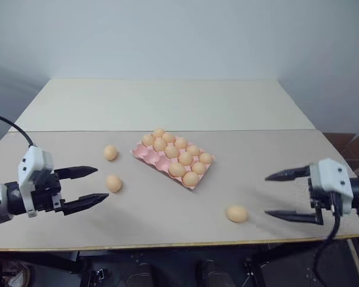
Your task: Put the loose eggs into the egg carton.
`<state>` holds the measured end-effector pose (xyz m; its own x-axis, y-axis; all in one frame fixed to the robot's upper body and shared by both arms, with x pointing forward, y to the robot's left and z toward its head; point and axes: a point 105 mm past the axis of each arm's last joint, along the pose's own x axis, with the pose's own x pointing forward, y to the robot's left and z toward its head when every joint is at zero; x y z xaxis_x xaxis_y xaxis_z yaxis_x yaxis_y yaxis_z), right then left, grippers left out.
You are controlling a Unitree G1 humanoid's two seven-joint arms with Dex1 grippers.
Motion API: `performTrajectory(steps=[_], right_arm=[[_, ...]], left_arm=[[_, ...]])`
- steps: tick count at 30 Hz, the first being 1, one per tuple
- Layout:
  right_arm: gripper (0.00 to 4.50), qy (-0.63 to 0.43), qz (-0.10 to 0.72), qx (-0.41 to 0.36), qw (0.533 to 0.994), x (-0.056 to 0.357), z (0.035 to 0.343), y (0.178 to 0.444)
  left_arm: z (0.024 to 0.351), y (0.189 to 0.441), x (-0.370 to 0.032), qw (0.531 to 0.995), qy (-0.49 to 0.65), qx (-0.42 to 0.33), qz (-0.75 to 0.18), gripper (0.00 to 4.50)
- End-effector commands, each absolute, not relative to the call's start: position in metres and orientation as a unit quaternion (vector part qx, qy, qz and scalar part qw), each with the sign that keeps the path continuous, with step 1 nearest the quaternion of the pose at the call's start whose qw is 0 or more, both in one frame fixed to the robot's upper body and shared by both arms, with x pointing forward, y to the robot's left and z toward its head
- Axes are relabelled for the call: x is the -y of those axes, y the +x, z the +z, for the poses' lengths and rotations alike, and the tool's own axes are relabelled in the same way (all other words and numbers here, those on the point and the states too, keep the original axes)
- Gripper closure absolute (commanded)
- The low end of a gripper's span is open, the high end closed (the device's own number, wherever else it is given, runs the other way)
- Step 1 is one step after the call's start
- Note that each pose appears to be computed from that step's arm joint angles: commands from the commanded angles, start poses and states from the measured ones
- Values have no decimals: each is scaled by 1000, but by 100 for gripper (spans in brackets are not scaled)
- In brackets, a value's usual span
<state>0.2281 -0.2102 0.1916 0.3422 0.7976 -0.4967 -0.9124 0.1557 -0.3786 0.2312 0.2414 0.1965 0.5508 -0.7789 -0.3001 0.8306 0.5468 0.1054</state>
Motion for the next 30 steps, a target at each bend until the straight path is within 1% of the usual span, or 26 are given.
performTrajectory(steps=[1, 8, 13, 19, 22, 25, 27, 29, 30], right_arm=[[2, -347, 563, -59, 748, 204, 203, 227], [2, -356, 570, -56, 738, 190, 188, 228], [2, -364, 572, -67, 732, 174, 165, 231], [2, -383, 558, -104, 729, 163, 128, 240], [2, -385, 538, -132, 738, 163, 113, 249], [64, -395, 521, -142, 743, 165, 107, 256], [127, -385, 520, -139, 749, 165, 112, 257], [204, -378, 525, -136, 750, 166, 117, 256], [231, -375, 528, -134, 750, 166, 121, 255]], left_arm=[[206, 230, -243, 870, 136, -98, -464, 0], [206, 233, -237, 867, 133, -96, -470, 0], [204, 235, -233, 865, 132, -94, -475, 0], [202, 236, -230, 863, 131, -94, -478, 0], [202, 236, -230, 862, 134, -97, -479, 0], [203, 236, -230, 862, 136, -98, -479, 0], [204, 235, -230, 862, 137, -98, -478, 0], [204, 235, -230, 863, 138, -98, -477, 0], [204, 234, -231, 863, 139, -98, -475, 0]])
